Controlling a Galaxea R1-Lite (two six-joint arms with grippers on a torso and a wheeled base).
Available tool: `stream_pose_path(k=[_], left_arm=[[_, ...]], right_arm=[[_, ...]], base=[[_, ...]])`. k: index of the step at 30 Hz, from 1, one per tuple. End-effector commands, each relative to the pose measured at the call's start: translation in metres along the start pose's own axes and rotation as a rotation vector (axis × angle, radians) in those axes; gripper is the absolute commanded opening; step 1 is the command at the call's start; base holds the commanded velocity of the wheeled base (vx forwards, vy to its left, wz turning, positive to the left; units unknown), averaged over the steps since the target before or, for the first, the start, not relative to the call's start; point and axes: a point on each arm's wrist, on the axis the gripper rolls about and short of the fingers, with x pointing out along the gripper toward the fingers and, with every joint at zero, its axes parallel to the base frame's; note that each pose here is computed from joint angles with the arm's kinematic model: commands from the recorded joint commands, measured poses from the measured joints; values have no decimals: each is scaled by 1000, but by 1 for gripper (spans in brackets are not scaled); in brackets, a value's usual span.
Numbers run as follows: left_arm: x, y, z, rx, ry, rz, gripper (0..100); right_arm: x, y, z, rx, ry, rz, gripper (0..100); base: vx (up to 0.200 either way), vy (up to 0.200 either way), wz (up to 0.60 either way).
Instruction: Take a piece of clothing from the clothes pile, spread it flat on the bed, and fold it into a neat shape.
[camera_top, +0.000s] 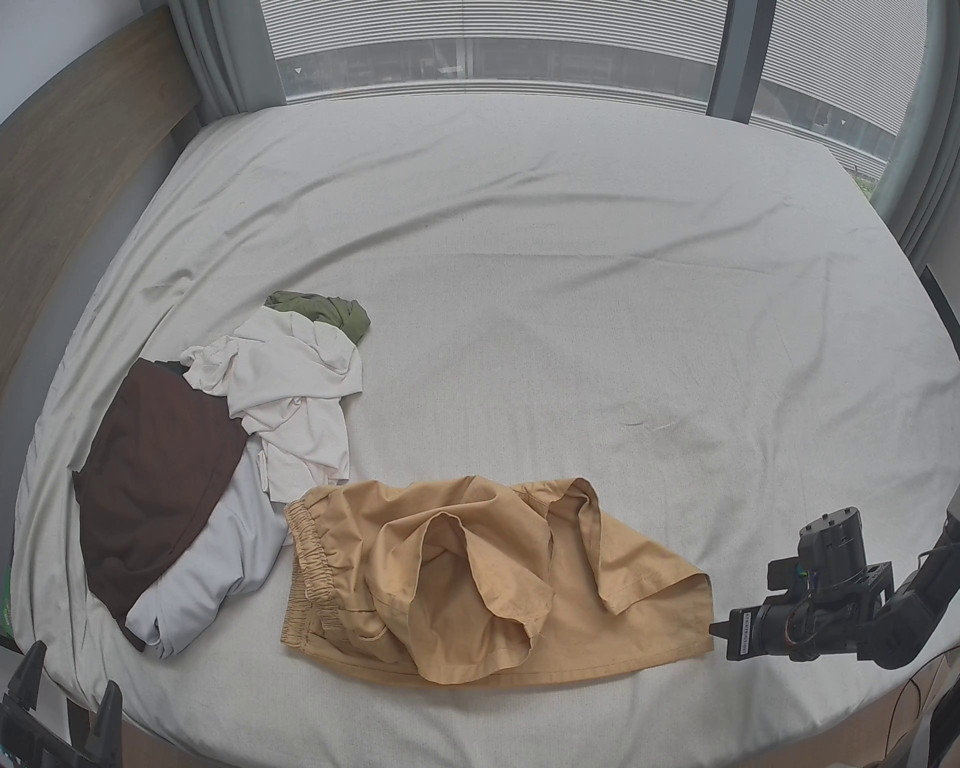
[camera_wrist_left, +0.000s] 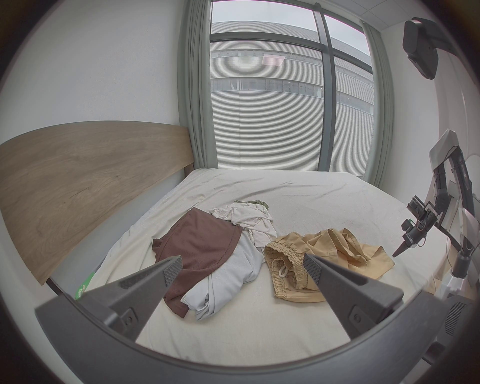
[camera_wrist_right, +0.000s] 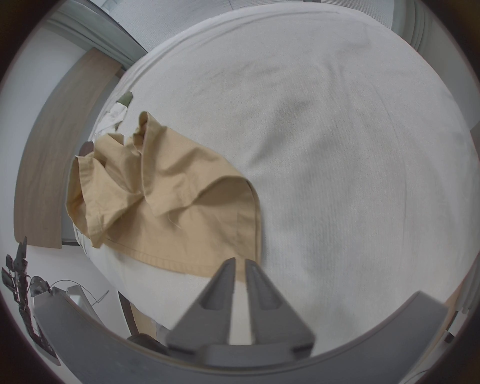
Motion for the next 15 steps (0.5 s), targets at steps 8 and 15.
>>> stream_pose_path(k=[8,15], left_arm=[[0,0,-5,-10,-2,-1,100],[0,0,-5,0,3,-8,100]], right_arm=[[-26,44,7,-128,-218,293,100],[-35,83,2,-198,-277,511,100]], base=[[0,0,0],[0,0,0]])
